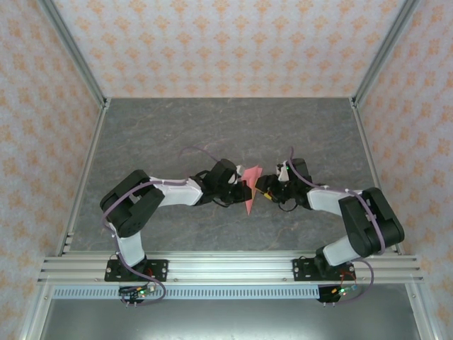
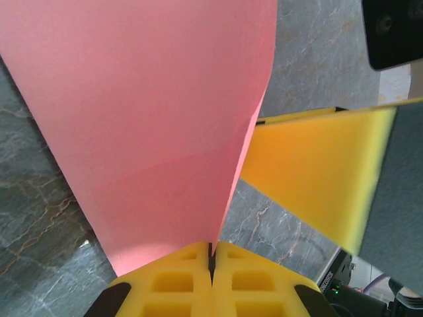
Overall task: Fold a paper plane with a square sheet of paper (fold left side to right side)
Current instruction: Fold the wing for the fifth time at the center of the table.
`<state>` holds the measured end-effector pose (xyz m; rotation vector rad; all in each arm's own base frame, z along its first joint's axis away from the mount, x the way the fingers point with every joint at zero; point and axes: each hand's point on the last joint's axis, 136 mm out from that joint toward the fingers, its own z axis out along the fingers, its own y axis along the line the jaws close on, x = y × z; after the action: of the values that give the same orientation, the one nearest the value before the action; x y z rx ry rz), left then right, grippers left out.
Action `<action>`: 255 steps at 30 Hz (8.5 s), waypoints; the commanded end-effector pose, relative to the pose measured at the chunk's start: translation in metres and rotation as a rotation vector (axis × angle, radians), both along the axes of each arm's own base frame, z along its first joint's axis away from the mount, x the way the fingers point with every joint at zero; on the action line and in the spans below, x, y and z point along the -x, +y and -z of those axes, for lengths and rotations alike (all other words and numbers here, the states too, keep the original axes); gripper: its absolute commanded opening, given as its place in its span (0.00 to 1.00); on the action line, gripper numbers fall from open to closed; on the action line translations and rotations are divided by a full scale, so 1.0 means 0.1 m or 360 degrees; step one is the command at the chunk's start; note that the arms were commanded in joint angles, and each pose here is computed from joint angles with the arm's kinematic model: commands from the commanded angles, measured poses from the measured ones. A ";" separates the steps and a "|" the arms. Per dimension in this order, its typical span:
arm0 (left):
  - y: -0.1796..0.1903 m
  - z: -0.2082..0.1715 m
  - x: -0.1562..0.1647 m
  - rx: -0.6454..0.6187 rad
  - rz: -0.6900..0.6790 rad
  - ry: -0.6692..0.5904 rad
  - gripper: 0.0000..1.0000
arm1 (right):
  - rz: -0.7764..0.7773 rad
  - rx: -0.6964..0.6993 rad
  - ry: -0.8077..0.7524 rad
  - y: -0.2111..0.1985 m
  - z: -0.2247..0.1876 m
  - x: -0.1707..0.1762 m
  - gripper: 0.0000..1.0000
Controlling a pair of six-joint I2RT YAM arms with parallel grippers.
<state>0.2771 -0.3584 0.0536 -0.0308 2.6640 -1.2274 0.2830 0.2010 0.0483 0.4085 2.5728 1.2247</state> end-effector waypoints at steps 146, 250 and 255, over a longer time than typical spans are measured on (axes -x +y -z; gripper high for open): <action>0.30 -0.05 -0.63 0.0136 -0.0238 0.0016 0.00 | -0.0022 0.0029 -0.0020 0.35 -0.17 -0.71 0.76; 0.51 0.29 -0.73 -0.0179 -0.0056 -0.0102 0.00 | -0.0125 0.0280 0.0248 0.31 0.35 -0.41 0.75; 0.52 0.33 -0.74 -0.0195 -0.0065 -0.0096 0.00 | -0.0125 0.0281 0.0251 0.31 0.36 -0.41 0.75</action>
<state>0.3428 -0.3129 0.0290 -0.0065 2.6576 -1.0931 0.3492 0.2393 0.0440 0.3441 2.6892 1.1138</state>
